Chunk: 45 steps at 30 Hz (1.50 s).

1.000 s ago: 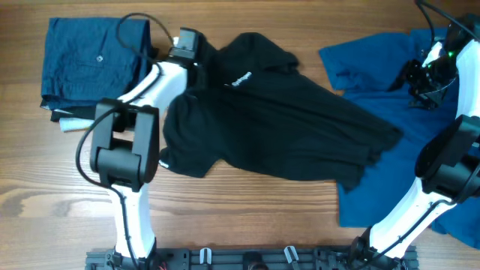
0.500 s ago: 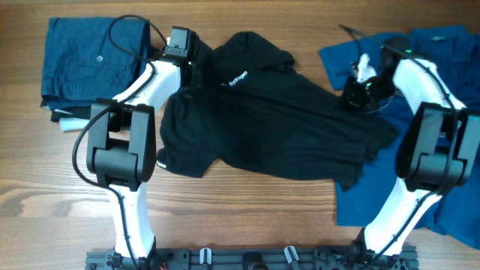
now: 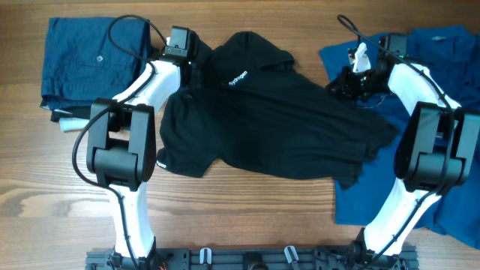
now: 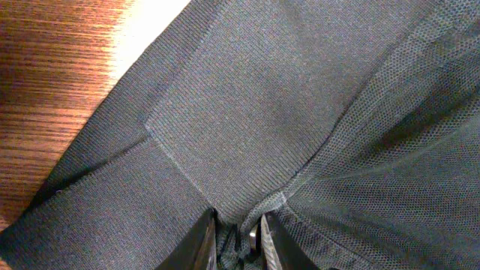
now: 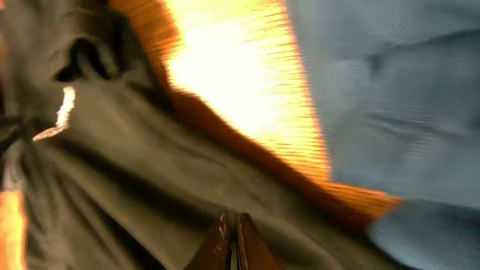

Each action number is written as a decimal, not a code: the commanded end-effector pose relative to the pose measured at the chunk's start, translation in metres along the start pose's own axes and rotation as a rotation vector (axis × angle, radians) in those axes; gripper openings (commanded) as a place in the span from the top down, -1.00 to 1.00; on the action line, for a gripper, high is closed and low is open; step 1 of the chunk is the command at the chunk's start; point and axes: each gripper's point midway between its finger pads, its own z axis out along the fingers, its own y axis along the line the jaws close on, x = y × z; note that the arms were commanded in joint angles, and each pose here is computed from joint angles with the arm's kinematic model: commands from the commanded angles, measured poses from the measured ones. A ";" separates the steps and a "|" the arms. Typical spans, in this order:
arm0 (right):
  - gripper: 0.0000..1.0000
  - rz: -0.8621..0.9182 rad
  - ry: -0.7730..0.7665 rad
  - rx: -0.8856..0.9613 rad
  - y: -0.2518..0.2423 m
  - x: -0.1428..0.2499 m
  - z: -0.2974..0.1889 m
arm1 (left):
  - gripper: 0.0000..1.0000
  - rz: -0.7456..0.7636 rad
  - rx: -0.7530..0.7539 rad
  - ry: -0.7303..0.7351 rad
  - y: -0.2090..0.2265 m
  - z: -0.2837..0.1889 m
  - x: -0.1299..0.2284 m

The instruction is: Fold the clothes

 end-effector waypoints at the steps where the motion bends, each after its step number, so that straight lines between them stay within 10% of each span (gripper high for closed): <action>1: 0.91 0.044 -0.064 0.179 -0.028 -0.016 -0.011 | 0.61 -0.010 -0.092 0.171 0.030 0.035 0.054; 16: 0.91 0.102 -0.023 0.383 -0.081 0.006 0.008 | 0.60 -0.010 -0.093 0.174 0.031 0.035 0.055; 23: 0.91 0.164 0.043 1.003 -0.193 0.033 -0.074 | 0.60 -0.012 -0.098 0.184 0.033 0.034 0.057; 35: 0.91 0.357 -0.259 0.798 -0.283 -0.016 -0.165 | 0.60 -0.059 -0.115 0.195 0.056 0.036 0.054; 40: 0.64 0.230 -0.359 0.570 -0.213 -0.085 -0.208 | 0.54 -0.061 -0.115 0.193 0.056 0.036 0.054; 45: 0.53 0.372 -0.219 0.428 -0.137 -0.056 -0.224 | 0.56 -0.061 -0.115 0.189 0.056 0.036 0.053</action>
